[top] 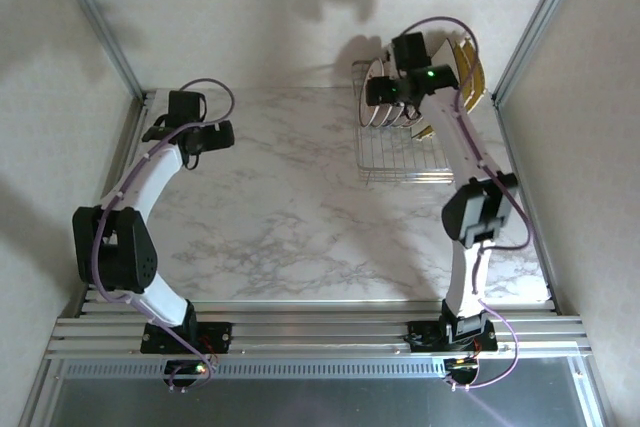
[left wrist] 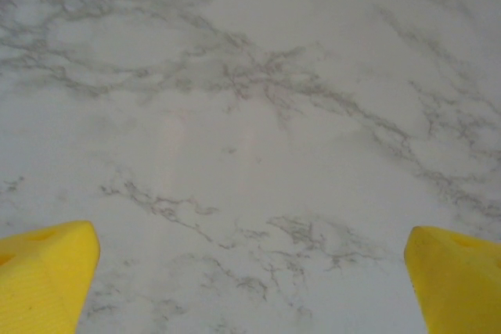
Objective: Unload the plates from the dish rack
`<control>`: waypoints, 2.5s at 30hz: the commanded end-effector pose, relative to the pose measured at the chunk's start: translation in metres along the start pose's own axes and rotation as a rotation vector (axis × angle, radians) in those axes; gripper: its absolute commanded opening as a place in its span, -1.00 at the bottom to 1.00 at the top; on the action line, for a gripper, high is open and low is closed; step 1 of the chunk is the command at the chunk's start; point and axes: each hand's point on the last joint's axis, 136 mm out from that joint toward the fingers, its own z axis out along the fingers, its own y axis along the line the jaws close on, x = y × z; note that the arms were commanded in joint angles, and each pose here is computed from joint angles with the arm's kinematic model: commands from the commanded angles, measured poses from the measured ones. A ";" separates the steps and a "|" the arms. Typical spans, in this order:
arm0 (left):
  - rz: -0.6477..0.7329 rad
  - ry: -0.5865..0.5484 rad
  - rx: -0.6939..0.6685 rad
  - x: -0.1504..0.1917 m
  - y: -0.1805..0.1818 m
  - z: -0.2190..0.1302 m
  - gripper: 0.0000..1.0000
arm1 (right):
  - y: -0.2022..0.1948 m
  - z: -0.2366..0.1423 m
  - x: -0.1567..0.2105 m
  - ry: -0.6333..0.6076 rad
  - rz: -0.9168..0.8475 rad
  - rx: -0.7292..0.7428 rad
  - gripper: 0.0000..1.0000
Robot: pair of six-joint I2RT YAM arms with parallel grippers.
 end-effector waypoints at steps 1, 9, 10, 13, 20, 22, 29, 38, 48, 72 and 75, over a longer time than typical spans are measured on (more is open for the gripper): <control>0.026 0.035 0.028 0.006 -0.007 -0.003 0.99 | 0.015 0.012 -0.012 -0.008 -0.052 0.034 0.63; 0.045 0.038 0.026 0.010 -0.008 -0.002 0.99 | -0.003 0.053 -0.034 -0.094 0.010 0.235 0.52; 0.047 0.039 0.026 0.010 -0.008 -0.002 0.99 | -0.004 0.056 -0.036 -0.109 0.013 0.249 0.50; 0.050 0.042 0.028 0.011 -0.008 -0.001 0.99 | -0.004 0.066 -0.040 -0.133 0.018 0.262 0.45; 0.056 0.043 0.028 0.012 -0.008 -0.001 0.99 | 0.001 0.092 -0.042 -0.157 0.010 0.265 0.20; 0.058 0.047 0.029 0.013 -0.008 0.000 0.99 | -0.004 0.097 -0.042 -0.163 0.007 0.300 0.17; 0.055 0.055 0.040 0.014 -0.010 0.000 0.99 | -0.015 0.105 -0.043 -0.190 0.026 0.381 -0.01; 0.064 0.062 0.025 0.020 -0.008 -0.003 0.99 | -0.014 0.105 -0.044 -0.201 0.013 0.402 -0.61; 0.071 0.043 0.038 0.020 -0.010 -0.011 0.99 | -0.007 0.105 -0.041 -0.194 0.006 0.400 -1.00; 0.054 0.075 -0.004 0.031 -0.002 0.002 0.99 | 0.004 -0.048 -0.092 -0.354 -0.040 0.415 -1.00; 0.051 0.081 -0.012 0.031 0.000 0.005 0.99 | 0.004 -0.073 -0.094 -0.372 -0.033 0.420 -1.00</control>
